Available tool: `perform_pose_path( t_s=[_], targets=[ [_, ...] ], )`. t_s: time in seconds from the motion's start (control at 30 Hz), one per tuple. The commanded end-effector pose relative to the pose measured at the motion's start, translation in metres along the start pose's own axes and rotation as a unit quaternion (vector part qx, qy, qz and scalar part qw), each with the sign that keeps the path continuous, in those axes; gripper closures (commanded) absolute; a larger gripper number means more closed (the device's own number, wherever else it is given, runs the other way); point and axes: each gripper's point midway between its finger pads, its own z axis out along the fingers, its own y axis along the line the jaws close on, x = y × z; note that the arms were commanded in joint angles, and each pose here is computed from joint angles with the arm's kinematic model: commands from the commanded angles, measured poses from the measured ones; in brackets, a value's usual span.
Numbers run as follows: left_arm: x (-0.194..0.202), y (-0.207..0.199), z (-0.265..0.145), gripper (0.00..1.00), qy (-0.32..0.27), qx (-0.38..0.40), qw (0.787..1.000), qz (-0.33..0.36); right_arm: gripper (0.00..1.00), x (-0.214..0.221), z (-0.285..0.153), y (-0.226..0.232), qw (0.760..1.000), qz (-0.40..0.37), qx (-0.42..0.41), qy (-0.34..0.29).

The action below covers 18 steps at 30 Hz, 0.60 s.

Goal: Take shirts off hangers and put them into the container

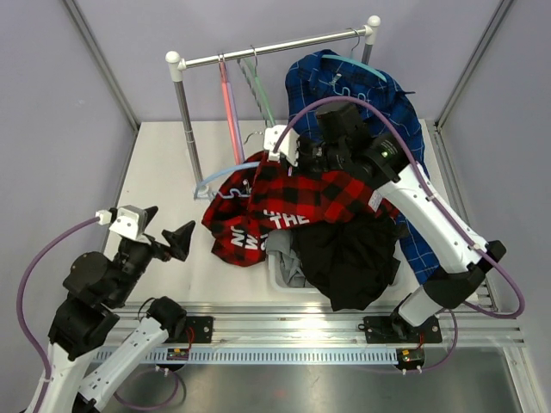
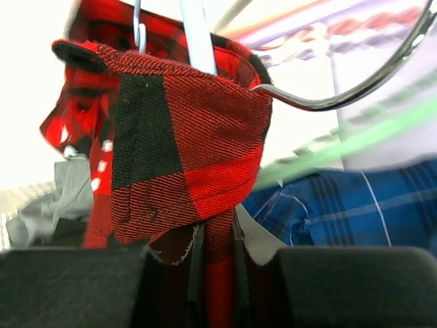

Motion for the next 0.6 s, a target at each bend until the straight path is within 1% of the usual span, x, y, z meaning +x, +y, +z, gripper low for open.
perform_pose_path(
  t_s=[0.0,0.03,0.07,0.1,0.13,0.17,0.3,0.4,0.53,0.57],
  targets=[
    [-0.031,-0.026,-0.007,0.03,-0.043,0.091,0.991,0.082,1.00,-0.014,0.002,0.013,0.991,-0.105,-0.064,-0.044],
    [-0.028,-0.035,-0.007,0.02,-0.038,0.120,0.988,0.092,1.00,-0.014,0.002,0.019,0.988,-0.121,-0.084,-0.049],
    [-0.022,-0.042,-0.002,0.02,-0.026,0.140,0.985,0.102,1.00,-0.010,0.004,0.034,0.979,-0.148,-0.126,-0.057],
    [-0.015,-0.049,0.002,0.02,-0.018,0.160,0.980,0.117,1.00,-0.014,0.002,0.039,0.973,-0.165,-0.143,-0.069],
    [-0.011,-0.062,0.003,0.02,-0.015,0.199,0.972,0.121,1.00,-0.014,0.001,0.045,0.968,-0.179,-0.161,-0.075],
    [-0.003,-0.069,0.009,0.02,-0.001,0.219,0.968,0.125,1.00,-0.013,0.002,0.057,0.958,-0.196,-0.192,-0.086],
    [0.013,-0.097,0.020,0.05,0.027,0.293,0.948,0.118,1.00,-0.021,0.000,0.062,0.947,-0.213,-0.211,-0.111],
    [0.017,-0.108,0.027,0.09,0.040,0.321,0.940,0.105,1.00,-0.025,-0.002,0.066,0.943,-0.218,-0.220,-0.122],
    [0.022,-0.116,0.035,0.17,0.059,0.338,0.935,0.094,1.00,-0.026,-0.003,0.072,0.939,-0.216,-0.232,-0.133],
    [0.023,-0.117,0.037,0.22,0.063,0.340,0.934,0.090,1.00,-0.027,-0.003,0.073,0.938,-0.215,-0.235,-0.136]
  ],
)
